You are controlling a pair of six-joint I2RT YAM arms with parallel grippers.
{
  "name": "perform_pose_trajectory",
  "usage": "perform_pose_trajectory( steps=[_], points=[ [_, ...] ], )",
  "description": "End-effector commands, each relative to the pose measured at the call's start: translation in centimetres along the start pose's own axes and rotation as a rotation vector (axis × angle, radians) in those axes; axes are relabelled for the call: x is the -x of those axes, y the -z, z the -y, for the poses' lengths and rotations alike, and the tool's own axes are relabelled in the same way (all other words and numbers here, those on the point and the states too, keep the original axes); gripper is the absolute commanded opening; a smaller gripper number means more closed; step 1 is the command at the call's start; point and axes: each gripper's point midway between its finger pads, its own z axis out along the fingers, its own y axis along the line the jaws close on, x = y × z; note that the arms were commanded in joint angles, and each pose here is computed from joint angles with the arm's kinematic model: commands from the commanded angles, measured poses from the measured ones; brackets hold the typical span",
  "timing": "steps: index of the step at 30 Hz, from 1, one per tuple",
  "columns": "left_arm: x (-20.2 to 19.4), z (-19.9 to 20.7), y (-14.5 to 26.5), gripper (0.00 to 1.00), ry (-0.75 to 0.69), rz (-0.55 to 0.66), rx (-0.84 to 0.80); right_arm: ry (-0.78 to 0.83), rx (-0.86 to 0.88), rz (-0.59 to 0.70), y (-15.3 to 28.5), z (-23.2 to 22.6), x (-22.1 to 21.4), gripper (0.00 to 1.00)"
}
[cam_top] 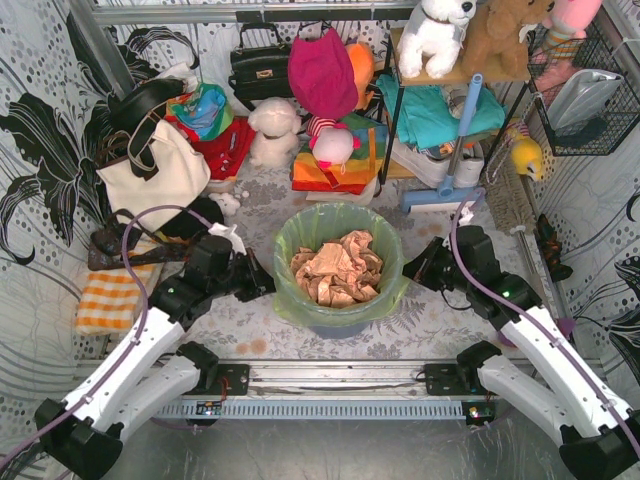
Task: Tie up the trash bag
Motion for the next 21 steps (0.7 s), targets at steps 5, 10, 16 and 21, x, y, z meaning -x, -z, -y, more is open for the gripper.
perform_pose_trajectory(
  steps=[5,10,16,21],
  points=[
    [1.0,2.9,3.9,0.0,-0.02,0.042,-0.042,-0.008,0.094,0.047,2.5,-2.9,1.5,0.0],
    [2.7,4.8,5.7,0.0,-0.041,0.1,-0.055,0.0,0.177,0.083,3.7,-5.2,2.7,0.0],
    [4.6,6.9,8.0,0.0,-0.079,0.156,-0.056,0.038,0.258,0.127,6.0,-8.2,4.6,0.0],
    [6.3,8.8,9.5,0.0,-0.112,0.2,-0.073,0.069,0.317,0.176,7.9,-10.2,6.0,0.0]
  ],
)
